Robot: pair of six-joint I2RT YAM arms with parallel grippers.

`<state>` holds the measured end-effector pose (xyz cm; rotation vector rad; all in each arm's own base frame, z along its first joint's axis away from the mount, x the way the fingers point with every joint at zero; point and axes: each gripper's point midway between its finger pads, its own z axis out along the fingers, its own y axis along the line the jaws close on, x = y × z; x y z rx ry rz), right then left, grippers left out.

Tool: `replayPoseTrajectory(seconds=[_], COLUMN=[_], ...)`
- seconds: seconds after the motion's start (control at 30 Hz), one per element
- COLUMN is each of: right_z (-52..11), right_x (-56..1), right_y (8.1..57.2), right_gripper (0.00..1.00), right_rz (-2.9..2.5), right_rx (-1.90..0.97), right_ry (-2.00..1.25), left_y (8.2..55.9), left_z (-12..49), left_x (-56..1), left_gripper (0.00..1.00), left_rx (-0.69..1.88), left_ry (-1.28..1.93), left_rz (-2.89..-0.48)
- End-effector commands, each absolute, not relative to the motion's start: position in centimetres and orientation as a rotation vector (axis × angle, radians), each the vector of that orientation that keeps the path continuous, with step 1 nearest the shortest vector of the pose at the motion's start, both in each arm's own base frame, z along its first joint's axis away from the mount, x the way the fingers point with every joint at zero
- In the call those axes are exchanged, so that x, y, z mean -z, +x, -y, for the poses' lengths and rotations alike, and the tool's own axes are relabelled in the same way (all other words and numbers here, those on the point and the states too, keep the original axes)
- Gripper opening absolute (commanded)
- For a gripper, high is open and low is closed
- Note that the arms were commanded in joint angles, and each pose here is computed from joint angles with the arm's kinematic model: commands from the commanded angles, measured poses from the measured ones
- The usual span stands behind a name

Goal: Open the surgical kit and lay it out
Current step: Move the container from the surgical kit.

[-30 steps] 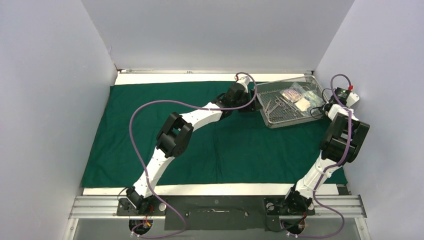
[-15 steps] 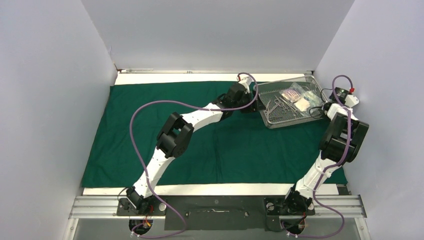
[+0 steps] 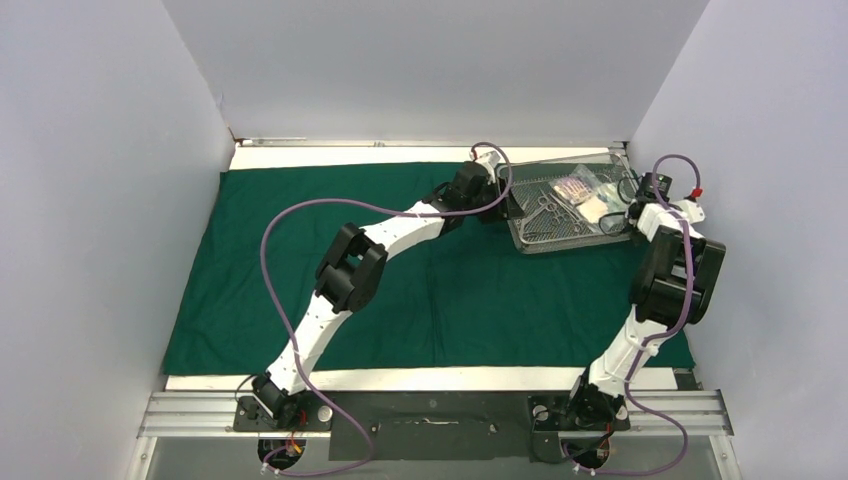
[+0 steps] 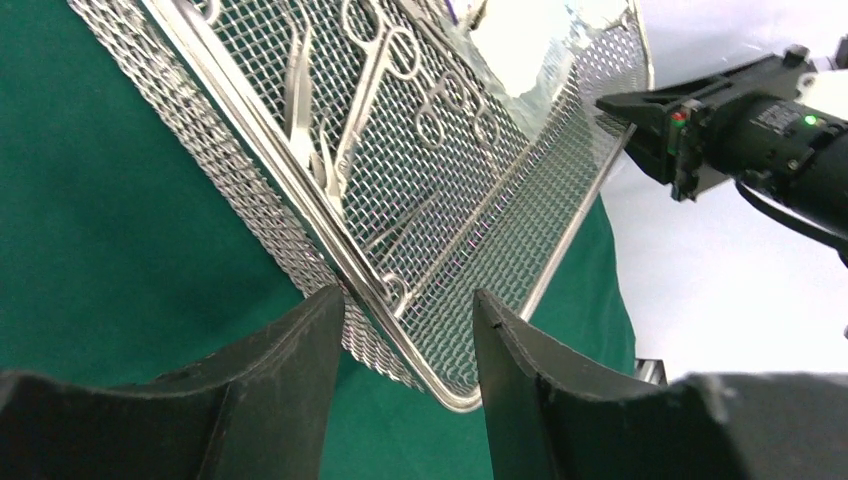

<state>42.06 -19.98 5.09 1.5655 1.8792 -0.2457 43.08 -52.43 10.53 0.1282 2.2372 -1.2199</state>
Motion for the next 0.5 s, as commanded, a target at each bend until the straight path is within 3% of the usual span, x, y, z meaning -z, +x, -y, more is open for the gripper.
replayPoseTrajectory(seconds=[0.0, 0.13, 0.37, 0.47], right_z=[17.9, 17.0, 16.4, 16.3], right_x=[-5.0, -4.0, -3.3, -3.3], right_y=[40.5, 39.4, 38.2, 38.3], right_gripper=[0.05, 0.05, 0.05, 0.05], right_rz=[-1.83, -1.815, -1.805, -1.813], right_rx=[0.197, 0.181, 0.196, 0.195], right_ry=[1.706, 1.772, 1.816, 1.806], left_y=[44.3, 44.9, 45.2, 45.6], left_z=[51.9, 51.1, 52.2, 52.6], left_x=[-10.1, -8.7, -8.9, -9.3], left_gripper=[0.45, 0.43, 0.3, 0.29], left_rx=[1.135, 1.062, 1.152, 1.18], left_ry=[0.134, 0.127, 0.163, 0.172], left_rz=[-2.26, -2.281, -2.248, -2.225])
